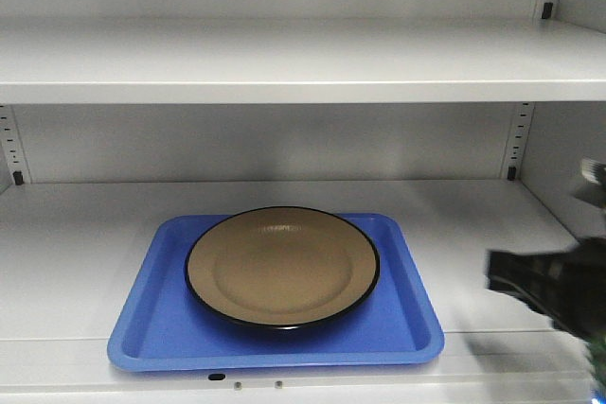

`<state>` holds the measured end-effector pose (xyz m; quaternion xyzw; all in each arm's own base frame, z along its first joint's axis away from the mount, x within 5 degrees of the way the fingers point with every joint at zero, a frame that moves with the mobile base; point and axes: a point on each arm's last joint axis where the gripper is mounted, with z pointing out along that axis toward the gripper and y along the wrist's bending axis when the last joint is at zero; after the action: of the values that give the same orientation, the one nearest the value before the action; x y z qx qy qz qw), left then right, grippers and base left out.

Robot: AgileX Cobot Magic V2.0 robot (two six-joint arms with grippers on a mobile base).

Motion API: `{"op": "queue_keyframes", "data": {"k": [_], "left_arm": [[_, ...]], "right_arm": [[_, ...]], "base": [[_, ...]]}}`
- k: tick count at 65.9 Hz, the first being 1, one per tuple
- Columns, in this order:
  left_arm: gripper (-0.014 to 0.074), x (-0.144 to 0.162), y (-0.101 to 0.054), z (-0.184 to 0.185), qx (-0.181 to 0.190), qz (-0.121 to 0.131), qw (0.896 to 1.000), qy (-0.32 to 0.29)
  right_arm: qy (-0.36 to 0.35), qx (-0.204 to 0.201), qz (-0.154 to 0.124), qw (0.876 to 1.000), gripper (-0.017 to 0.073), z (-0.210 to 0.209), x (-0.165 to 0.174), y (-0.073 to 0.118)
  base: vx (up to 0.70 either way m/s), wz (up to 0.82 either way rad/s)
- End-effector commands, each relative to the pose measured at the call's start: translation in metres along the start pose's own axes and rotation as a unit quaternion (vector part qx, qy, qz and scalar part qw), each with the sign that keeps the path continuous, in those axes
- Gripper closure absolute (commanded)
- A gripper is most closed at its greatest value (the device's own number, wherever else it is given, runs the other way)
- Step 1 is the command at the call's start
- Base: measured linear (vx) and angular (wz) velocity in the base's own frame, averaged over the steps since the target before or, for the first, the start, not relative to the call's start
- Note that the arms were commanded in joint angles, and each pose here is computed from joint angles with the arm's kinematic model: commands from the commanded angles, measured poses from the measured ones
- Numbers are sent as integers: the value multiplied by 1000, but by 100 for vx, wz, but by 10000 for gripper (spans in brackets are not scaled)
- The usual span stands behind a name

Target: Place disk in tray to left cabinet

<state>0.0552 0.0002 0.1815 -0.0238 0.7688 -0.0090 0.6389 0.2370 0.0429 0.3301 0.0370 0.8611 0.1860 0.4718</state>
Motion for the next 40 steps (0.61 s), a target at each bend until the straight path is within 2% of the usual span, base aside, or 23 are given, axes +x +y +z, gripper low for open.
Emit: {"op": "queue_keyframes", "data": {"k": [1,6,8,14,19,23,31,35,40], "left_arm": [[600,0,0,2,0,-3,1000,-26],[600,0,0,2,0,-3,1000,-26],[600,0,0,2,0,-3,1000,-26],[600,0,0,2,0,-3,1000,-26],[600,0,0,2,0,-3,1000,-26],[600,0,0,2,0,-3,1000,-26],[600,0,0,2,0,-3,1000,-26],[600,0,0,2,0,-3,1000,-26],[600,0,0,2,0,-3,1000,-26]], "right_arm": [[-117,20,-40,992,488,-36,2,-3],[-152,36,-69,985,547,-55,26,-11],[-169,45,-90,980,574,-62,38,-15],[-213,66,-162,961,571,-78,64,-23],[-235,74,-202,948,571,-86,87,-29],[-248,74,-210,943,568,-91,101,-33],[-252,74,-212,941,568,-94,128,-41],[-247,85,-223,939,566,-92,143,-47],[-246,100,-216,939,566,-90,155,-54]], "base": [[0,0],[0,0],[0,0],[0,0],[0,0],[0,0],[0,0],[0,0],[0,0]]}}
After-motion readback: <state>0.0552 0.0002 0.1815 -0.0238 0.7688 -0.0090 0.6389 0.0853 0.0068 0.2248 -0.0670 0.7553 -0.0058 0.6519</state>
